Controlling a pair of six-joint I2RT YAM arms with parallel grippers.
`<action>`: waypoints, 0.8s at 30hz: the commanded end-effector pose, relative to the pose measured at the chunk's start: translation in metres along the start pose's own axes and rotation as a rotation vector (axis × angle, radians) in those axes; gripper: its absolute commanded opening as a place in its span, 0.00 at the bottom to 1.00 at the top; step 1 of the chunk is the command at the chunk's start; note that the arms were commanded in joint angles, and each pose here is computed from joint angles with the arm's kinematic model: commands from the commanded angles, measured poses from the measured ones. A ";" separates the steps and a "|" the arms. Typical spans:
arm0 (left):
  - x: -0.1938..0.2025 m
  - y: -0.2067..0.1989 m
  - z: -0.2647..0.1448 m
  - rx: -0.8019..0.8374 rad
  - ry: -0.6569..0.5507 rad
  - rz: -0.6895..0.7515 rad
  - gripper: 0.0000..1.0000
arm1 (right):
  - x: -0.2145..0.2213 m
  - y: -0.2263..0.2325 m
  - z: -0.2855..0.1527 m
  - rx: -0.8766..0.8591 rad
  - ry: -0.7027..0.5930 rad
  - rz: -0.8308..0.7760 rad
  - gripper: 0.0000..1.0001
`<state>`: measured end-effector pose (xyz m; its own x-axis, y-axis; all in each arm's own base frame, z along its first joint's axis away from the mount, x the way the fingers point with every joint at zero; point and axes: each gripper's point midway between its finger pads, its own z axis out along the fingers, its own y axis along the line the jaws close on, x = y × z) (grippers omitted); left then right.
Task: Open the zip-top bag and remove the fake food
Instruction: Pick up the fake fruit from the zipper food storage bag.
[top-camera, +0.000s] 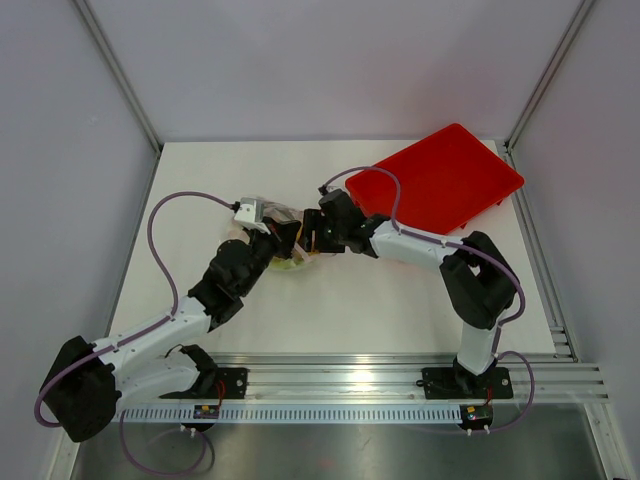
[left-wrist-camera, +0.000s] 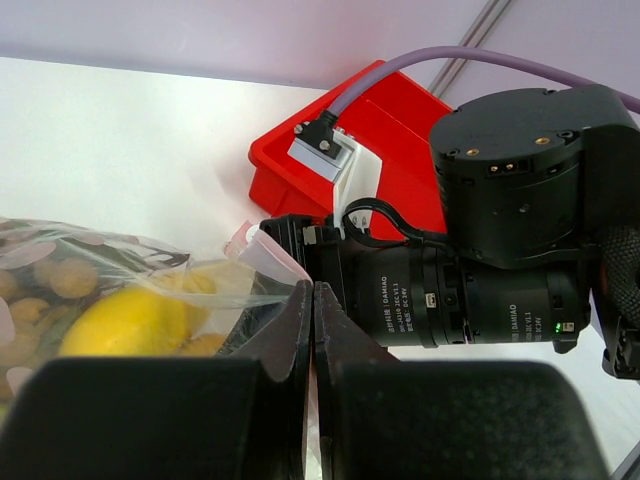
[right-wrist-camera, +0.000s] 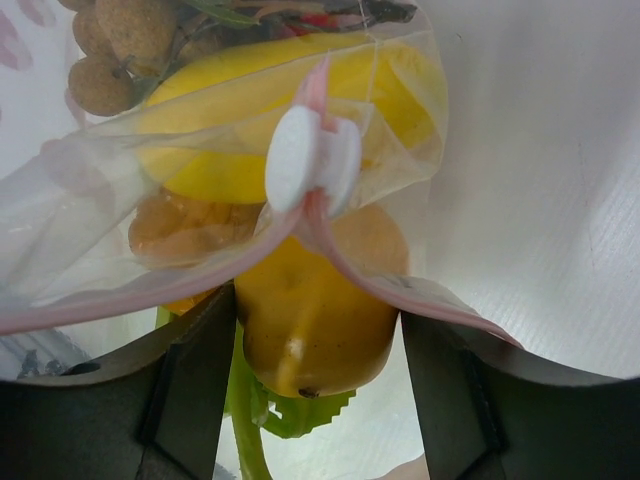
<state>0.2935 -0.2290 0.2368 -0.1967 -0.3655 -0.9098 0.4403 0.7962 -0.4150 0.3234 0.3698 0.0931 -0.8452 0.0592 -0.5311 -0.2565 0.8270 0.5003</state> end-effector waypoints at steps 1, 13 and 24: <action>-0.026 -0.004 0.002 -0.004 -0.089 -0.029 0.00 | -0.011 0.024 -0.014 -0.093 -0.048 -0.001 0.66; -0.020 0.006 0.006 -0.061 -0.073 -0.030 0.00 | -0.031 0.040 -0.045 -0.207 -0.158 0.012 0.63; -0.019 0.017 0.006 -0.118 -0.073 -0.021 0.00 | -0.044 0.030 -0.062 -0.191 -0.196 0.038 0.63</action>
<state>0.3005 -0.2186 0.2240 -0.2075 -0.3639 -0.9080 0.3616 0.8340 -0.4168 0.3174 0.3630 0.1423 -0.7919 0.1587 -0.5896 -0.3058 0.7328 0.6079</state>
